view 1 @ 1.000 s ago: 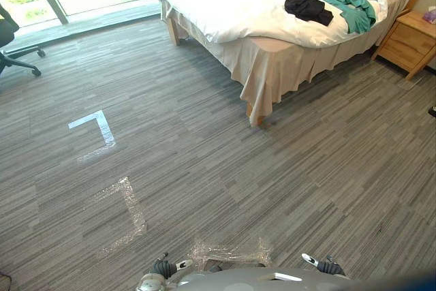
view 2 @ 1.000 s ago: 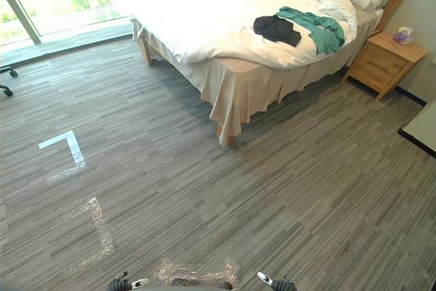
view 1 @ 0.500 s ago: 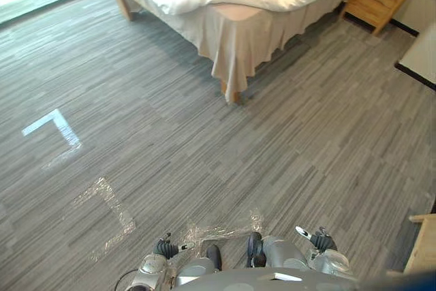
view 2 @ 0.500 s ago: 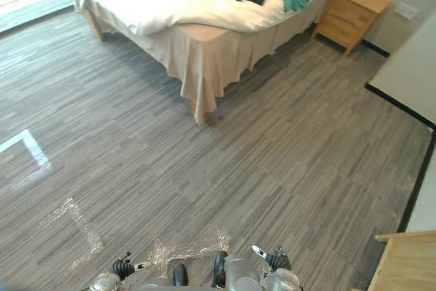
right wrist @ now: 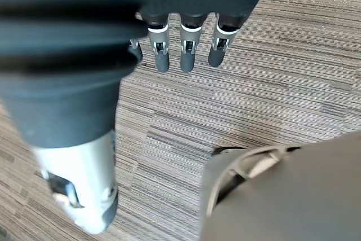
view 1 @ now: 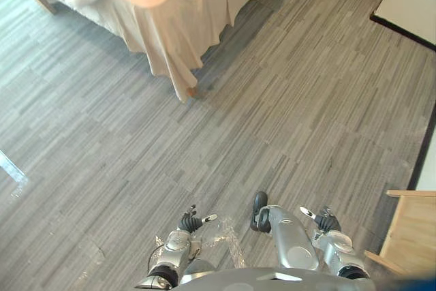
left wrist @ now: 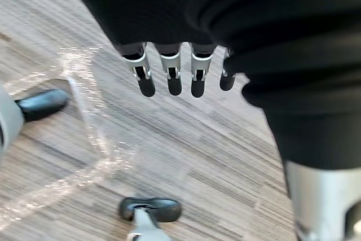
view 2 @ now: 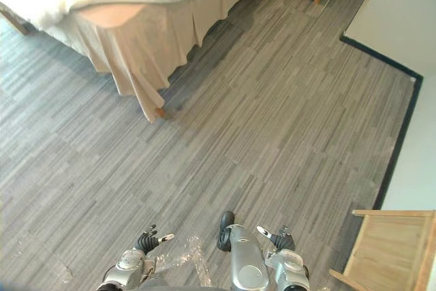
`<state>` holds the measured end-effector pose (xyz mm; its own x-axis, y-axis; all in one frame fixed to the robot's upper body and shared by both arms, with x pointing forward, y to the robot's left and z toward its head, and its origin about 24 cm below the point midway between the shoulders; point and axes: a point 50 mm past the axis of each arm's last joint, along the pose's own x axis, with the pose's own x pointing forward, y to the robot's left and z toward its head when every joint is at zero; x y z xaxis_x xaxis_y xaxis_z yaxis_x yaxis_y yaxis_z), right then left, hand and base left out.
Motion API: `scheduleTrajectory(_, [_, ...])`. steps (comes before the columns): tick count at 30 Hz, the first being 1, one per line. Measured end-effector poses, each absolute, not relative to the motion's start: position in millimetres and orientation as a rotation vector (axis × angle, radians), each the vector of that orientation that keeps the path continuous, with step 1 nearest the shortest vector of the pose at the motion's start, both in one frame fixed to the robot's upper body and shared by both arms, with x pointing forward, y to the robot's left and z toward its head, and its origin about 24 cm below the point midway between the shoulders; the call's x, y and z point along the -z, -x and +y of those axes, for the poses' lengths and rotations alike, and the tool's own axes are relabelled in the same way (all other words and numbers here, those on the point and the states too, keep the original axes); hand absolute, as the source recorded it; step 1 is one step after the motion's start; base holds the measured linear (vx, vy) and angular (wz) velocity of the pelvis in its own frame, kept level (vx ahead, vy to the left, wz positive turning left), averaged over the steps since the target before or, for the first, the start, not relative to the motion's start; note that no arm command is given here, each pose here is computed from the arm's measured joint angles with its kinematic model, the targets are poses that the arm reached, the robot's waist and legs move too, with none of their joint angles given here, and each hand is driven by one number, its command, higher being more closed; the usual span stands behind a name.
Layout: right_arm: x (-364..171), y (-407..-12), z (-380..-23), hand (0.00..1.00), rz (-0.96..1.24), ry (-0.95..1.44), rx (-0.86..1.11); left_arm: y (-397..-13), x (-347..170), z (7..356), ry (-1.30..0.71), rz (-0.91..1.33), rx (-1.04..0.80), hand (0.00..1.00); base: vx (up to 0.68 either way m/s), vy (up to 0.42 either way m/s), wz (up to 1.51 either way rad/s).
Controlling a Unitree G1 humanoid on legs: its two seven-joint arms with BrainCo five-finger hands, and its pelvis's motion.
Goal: Tidy the bed and pick cloth on bed and put in laundry
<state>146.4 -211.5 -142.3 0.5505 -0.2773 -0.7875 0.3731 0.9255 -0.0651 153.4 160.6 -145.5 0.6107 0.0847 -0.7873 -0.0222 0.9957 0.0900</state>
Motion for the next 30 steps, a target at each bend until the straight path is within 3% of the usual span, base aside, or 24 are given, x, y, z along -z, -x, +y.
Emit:
scheduleTrajectory(6, [147, -140, -206, 0.00, 0.964, -0.057, 0.325, -157, 141, 146, -0.018, 0.870, -0.054, 0.00, 0.35, -0.105, -0.28])
scheduleTrajectory(13, [148, -141, -208, 0.00, 0.980, -0.030, 0.328, -162, 138, 144, 0.008, 0.846, -0.063, 0.00, 0.33, 0.205, -0.45])
scheduleTrajectory(22, [152, -140, -170, 0.00, 0.989, -0.131, 0.294, -144, 146, 172, -0.016, 0.910, -0.145, 0.00, 0.28, 0.127, -0.28])
scheduleTrajectory(30, [155, -121, -188, 0.00, 1.003, -0.108, 0.346, -138, 149, 176, -0.019, 0.946, -0.149, 0.00, 0.27, 0.036, 0.28])
